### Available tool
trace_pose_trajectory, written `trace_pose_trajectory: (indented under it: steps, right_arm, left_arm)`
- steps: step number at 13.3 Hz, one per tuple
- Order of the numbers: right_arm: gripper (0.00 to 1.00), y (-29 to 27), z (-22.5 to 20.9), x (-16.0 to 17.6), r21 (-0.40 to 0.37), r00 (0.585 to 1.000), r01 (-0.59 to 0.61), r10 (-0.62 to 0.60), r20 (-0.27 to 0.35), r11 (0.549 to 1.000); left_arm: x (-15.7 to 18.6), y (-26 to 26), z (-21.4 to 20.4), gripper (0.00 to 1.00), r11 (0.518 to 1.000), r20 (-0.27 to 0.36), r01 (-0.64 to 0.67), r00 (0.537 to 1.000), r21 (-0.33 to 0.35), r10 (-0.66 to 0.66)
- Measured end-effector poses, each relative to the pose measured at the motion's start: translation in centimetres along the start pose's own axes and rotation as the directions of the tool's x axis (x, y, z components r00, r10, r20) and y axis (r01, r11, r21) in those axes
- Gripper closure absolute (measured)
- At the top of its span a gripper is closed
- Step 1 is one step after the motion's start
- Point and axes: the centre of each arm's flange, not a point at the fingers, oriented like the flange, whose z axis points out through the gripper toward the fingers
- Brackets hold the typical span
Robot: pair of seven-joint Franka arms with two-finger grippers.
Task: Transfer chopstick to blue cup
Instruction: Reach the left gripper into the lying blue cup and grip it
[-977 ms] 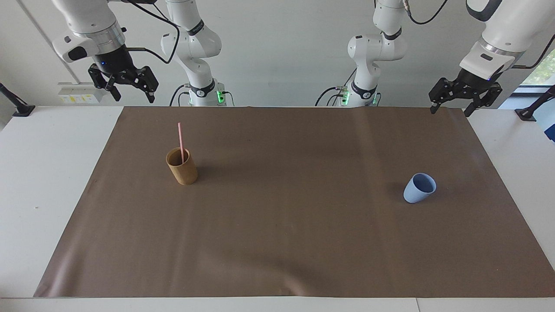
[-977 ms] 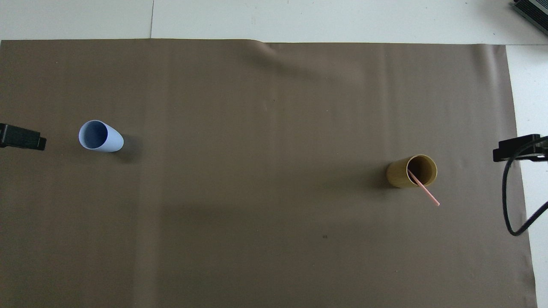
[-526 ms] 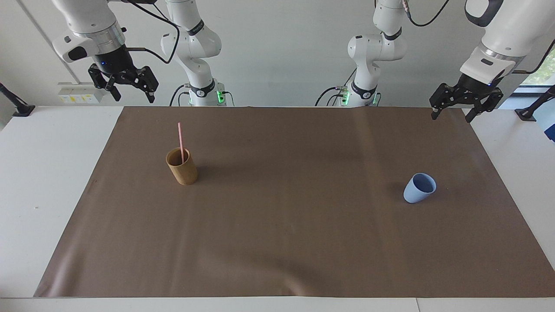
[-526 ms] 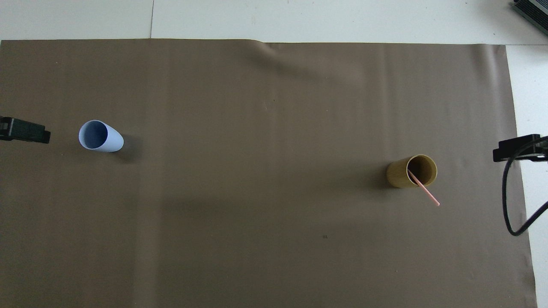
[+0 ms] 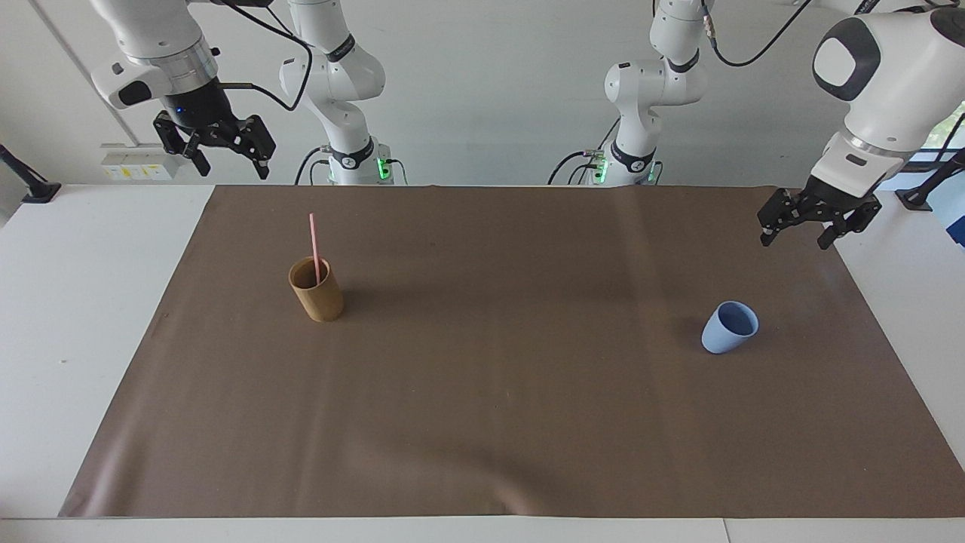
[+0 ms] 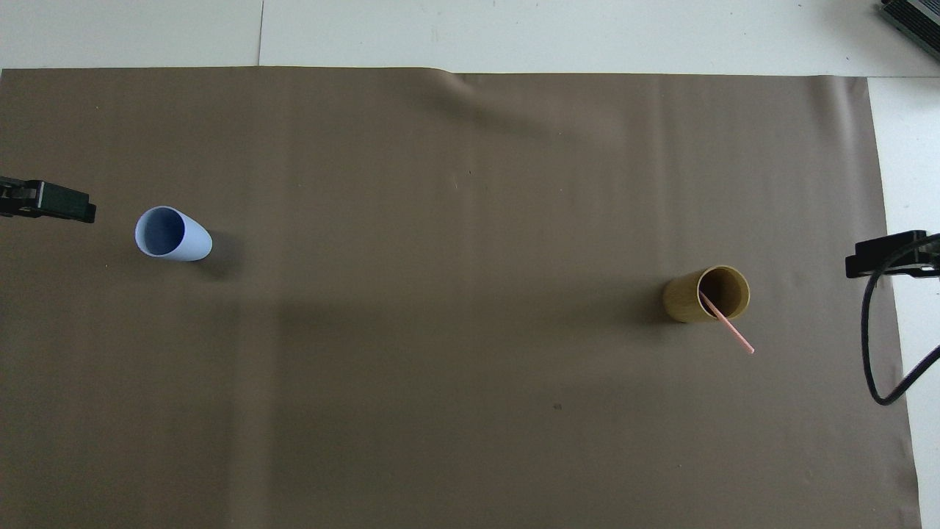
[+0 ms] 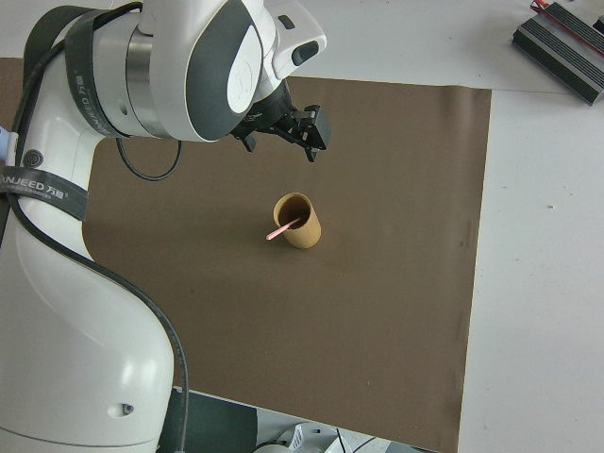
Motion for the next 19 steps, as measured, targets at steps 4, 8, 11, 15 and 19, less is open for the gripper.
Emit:
trace_pose_trajectory:
  steps: [4, 8, 11, 15, 19]
  right_arm:
    - [0.00, 0.0, 0.0, 0.0, 0.000, 1.000, 0.000, 0.000, 0.000, 1.000]
    - [0.00, 0.0, 0.0, 0.0, 0.000, 1.000, 0.000, 0.000, 0.000, 1.000]
    - [0.00, 0.0, 0.0, 0.0, 0.000, 1.000, 0.000, 0.000, 0.000, 1.000]
    - [0.00, -0.1, 1.3, 0.0, -0.001, 1.000, 0.001, -0.001, 0.027, 1.000]
    - [0.00, -1.2, 2.2, -0.1, -0.001, 0.999, 0.023, -0.023, 0.047, 1.000]
  left_arm:
    - [2.4, -3.0, 7.8, 0.00, 0.999, -0.006, 0.009, 1.000, -0.036, -0.009]
    - [2.5, -3.8, 15.4, 0.02, 0.998, -0.011, 0.013, 1.000, -0.053, -0.014]
    - [2.4, -3.7, 18.7, 0.12, 0.998, -0.011, 0.016, 1.000, -0.064, -0.016]
    - [1.2, -3.5, 21.8, 0.19, 0.995, 0.006, 0.031, 1.000, -0.100, -0.031]
    - [0.7, -3.3, 22.6, 0.49, 0.993, 0.024, 0.033, 0.999, -0.110, -0.030]
